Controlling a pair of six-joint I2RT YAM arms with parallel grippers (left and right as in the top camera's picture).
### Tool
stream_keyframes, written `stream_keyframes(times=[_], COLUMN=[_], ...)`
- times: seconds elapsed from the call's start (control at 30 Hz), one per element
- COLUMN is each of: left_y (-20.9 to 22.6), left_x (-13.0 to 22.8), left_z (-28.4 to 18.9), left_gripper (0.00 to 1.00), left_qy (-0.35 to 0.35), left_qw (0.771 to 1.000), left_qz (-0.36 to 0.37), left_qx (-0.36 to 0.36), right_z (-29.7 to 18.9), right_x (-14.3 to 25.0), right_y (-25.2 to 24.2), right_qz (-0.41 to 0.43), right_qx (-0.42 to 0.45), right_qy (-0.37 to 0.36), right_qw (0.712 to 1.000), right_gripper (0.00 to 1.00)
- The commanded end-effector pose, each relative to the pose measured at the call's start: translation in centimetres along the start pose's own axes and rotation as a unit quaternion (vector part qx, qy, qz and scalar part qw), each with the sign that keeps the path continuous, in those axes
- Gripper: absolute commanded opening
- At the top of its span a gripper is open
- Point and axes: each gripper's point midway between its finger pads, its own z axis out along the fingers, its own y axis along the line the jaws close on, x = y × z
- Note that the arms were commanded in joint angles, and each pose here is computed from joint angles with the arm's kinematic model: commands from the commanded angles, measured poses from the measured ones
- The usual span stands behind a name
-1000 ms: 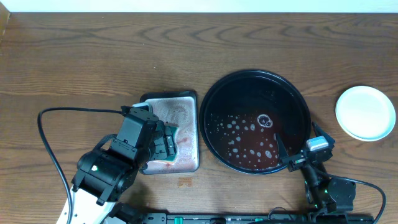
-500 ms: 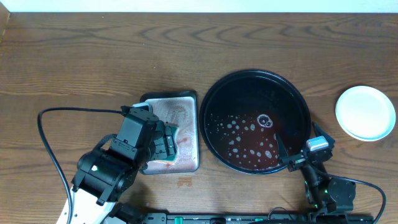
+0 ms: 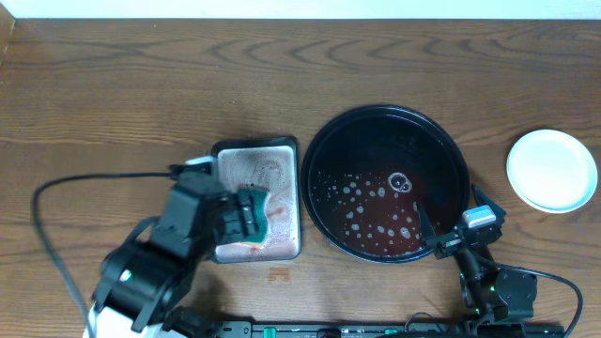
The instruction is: Clean dirty plates on tray and stack at the side
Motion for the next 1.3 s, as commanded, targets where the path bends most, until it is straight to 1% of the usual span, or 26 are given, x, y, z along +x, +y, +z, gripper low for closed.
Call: stream_keyframes(times=[0.0,0.07,0.2,0.3,0.47,0.67,0.87,1.0,1.03,1.27], left_y=[2.2,2.6,2.7,3.6,4.1,4.8,5.4,6.2,6.3,6.5], left_x=[-1.6,-2.7,-5.0,-5.5,-5.2,-4.7,-4.4,-3.3,-2.9,-2.7], left_z=[-0.2,-0.5,-1.7,-2.7,-3.6,-3.6,-1.3,1.4,2.0,2.4], left_gripper=[0.84,0.84,0.84,0.84,0.84,0.84,0.84,0.84,0.84,0.84], left_qy=[-0.063,-0.111,-0.223,-0.297,-0.382,-0.455,-0.470,-0.462,-0.448,-0.440], left_qw=[0.997,0.993,0.972,0.952,0.919,0.883,0.876,0.880,0.887,0.892], left_qz=[-0.037,-0.041,-0.001,0.016,0.067,0.075,0.075,0.074,0.073,0.073], left_qx=[-0.009,0.017,0.072,0.075,0.076,0.081,0.084,0.082,0.078,0.076], right_z=[0.0,0.0,0.0,0.0,0.0,0.0,0.0,0.0,0.0,0.0], right_x=[0.0,0.0,0.0,0.0,0.0,0.0,0.0,0.0,0.0,0.0], right_y=[-0.1,-0.1,-0.2,-0.1,-0.1,-0.1,-0.1,-0.1,-0.1,-0.1], right_qz=[-0.007,-0.007,-0.007,-0.007,-0.007,-0.007,-0.007,-0.007,-0.007,-0.007], right_qx=[0.005,0.005,0.005,0.005,0.005,0.005,0.005,0.005,0.005,0.005], right_qy=[-0.001,-0.001,-0.001,-0.001,-0.001,-0.001,-0.001,-0.001,-0.001,-0.001], right_qw=[1.000,1.000,1.000,1.000,1.000,1.000,1.000,1.000,1.000,1.000], right_gripper=[0.99,0.99,0.99,0.99,0.99,0.99,0.99,0.99,0.99,0.99])
